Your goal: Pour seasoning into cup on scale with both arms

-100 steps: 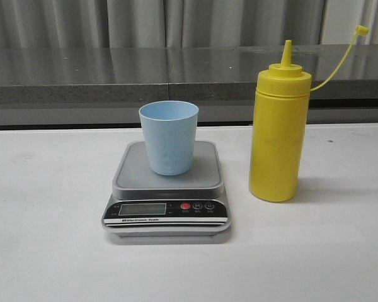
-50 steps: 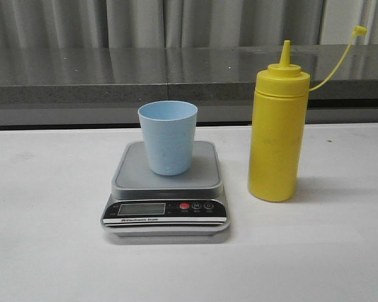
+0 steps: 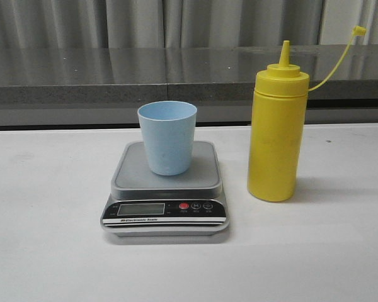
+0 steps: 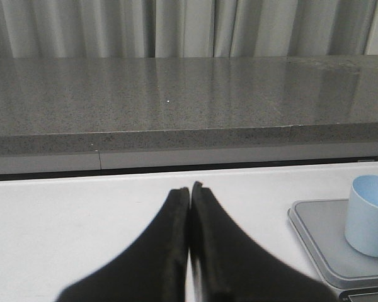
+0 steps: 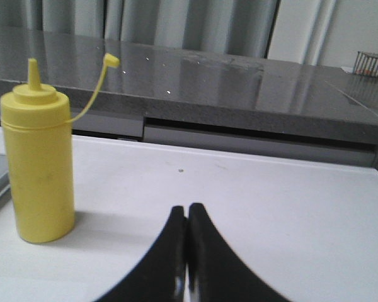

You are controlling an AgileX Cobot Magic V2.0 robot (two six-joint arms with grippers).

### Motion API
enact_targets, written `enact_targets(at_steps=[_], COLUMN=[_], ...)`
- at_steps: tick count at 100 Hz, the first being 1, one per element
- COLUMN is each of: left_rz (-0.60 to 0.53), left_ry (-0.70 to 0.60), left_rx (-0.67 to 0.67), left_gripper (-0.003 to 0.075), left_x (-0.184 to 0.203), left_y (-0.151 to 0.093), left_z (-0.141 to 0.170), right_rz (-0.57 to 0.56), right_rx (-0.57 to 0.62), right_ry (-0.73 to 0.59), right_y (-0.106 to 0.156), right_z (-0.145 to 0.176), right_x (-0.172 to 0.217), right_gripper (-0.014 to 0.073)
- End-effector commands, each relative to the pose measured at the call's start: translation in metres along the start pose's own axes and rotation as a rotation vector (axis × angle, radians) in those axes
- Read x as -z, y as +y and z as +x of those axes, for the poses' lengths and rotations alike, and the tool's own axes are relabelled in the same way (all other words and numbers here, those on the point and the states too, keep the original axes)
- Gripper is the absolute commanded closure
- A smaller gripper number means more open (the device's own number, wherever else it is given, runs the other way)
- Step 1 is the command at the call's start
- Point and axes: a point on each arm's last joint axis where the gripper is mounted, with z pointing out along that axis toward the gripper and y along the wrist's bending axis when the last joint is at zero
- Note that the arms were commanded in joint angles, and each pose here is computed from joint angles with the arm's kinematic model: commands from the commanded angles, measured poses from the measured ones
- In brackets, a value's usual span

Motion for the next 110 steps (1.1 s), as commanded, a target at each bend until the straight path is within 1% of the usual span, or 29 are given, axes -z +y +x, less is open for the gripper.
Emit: enact_targets(at_steps=[1, 14, 23, 39, 110], left_rz=[-0.005, -0.005, -0.005, -0.005, -0.005], left_ry=[-0.098, -0.098, -0.098, -0.098, -0.098], left_rx=[0.018, 0.018, 0.018, 0.018, 0.018], left_gripper=[0.0738, 0.0738, 0.0738, 0.0738, 0.0738], left_x=[0.002, 0.002, 0.002, 0.002, 0.002], left_y=[0.0, 0.0, 0.0, 0.0, 0.0], left_z=[-0.015, -0.015, -0.015, -0.015, -0.015], right_rz=[0.026, 0.025, 0.025, 0.027, 0.027], right_rx=[0.008, 0.011, 0.021, 0.056, 0.055], right_ry=[-0.114, -0.096, -0.059, -0.075, -0.071], right_y=[-0.001, -0.001, -0.001, -0.001, -0.001], right_z=[-0.011, -0.001, 0.006, 0.005, 0.005], right_x=[0.002, 0.0, -0.001, -0.001, -0.001], right_gripper=[0.0661, 0.0661, 0.0661, 0.0661, 0.0661])
